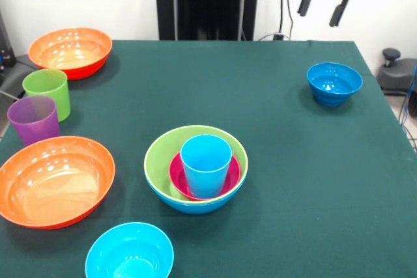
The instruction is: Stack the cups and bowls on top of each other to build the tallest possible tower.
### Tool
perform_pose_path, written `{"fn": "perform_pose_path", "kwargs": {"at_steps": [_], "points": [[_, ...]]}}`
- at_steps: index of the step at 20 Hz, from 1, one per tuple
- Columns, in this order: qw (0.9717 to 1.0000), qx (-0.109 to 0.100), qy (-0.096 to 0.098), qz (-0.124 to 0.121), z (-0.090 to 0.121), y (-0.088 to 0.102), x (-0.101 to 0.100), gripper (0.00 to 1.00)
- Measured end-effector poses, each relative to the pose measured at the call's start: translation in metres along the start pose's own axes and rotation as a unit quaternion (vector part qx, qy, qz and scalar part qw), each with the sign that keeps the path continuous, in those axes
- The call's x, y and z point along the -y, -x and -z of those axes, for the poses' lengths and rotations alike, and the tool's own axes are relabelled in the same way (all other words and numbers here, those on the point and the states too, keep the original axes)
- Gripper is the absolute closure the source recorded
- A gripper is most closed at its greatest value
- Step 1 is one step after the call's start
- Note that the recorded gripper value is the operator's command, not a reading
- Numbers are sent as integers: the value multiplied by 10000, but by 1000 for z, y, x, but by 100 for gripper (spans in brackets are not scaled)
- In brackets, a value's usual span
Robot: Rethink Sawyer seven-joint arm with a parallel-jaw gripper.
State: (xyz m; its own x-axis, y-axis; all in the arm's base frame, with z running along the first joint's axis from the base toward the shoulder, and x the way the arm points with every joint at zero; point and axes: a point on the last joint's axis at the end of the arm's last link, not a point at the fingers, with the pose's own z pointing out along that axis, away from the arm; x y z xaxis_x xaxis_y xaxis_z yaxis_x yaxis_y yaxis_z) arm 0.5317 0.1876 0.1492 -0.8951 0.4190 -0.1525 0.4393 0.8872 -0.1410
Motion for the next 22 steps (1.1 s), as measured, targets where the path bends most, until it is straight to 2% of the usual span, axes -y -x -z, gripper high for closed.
{"fn": "perform_pose_path", "kwargs": {"at_steps": [5, 8, 11, 14, 20, 22], "points": [[10000, 16, -71, -4, -14, -4, 6, 0], [9998, 143, -150, 82, -40, -10, 8, 0], [9994, 208, -213, 168, -55, -17, 8, 0], [9985, 270, -353, 333, -81, -32, 10, 0], [9965, 258, -551, 572, -126, -56, 16, 0], [9961, 234, -594, 604, -135, -60, 18, 0]]}}
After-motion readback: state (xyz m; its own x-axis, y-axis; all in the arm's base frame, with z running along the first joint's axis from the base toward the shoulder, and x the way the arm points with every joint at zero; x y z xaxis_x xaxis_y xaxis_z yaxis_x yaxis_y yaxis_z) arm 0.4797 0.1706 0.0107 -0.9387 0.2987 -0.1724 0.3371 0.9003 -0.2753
